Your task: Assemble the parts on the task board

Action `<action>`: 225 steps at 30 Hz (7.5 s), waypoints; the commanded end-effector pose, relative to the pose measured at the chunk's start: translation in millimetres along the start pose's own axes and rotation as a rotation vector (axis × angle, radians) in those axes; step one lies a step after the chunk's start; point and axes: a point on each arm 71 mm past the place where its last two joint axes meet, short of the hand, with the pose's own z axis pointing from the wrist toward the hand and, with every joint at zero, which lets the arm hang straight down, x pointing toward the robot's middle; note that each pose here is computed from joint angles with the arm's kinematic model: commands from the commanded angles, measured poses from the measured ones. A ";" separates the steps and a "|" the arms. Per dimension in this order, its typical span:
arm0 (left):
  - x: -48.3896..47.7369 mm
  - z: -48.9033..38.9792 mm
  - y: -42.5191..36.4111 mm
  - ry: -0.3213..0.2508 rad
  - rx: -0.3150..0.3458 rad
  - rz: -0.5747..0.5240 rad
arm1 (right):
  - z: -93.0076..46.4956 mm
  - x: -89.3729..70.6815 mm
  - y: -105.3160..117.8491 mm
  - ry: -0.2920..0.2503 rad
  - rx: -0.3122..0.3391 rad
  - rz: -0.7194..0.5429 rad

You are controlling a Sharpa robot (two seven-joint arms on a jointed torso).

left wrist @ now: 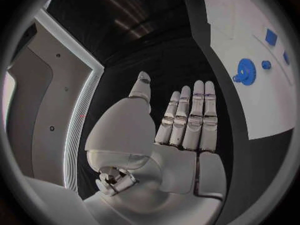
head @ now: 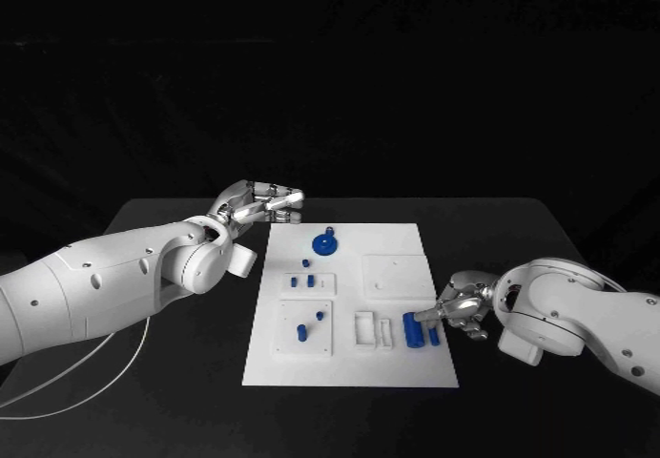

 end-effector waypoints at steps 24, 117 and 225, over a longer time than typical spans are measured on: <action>-1.0 -0.8 1.2 0.024 -0.005 -0.023 | 23.9 41.0 25.5 -0.040 0.013 -0.238; -2.0 -1.0 7.0 0.045 -0.050 -0.022 | 28.0 57.5 81.5 0.018 -0.087 -0.158; -8.4 -5.2 13.9 0.028 -0.095 0.000 | 22.9 57.6 68.2 0.142 -0.127 -0.205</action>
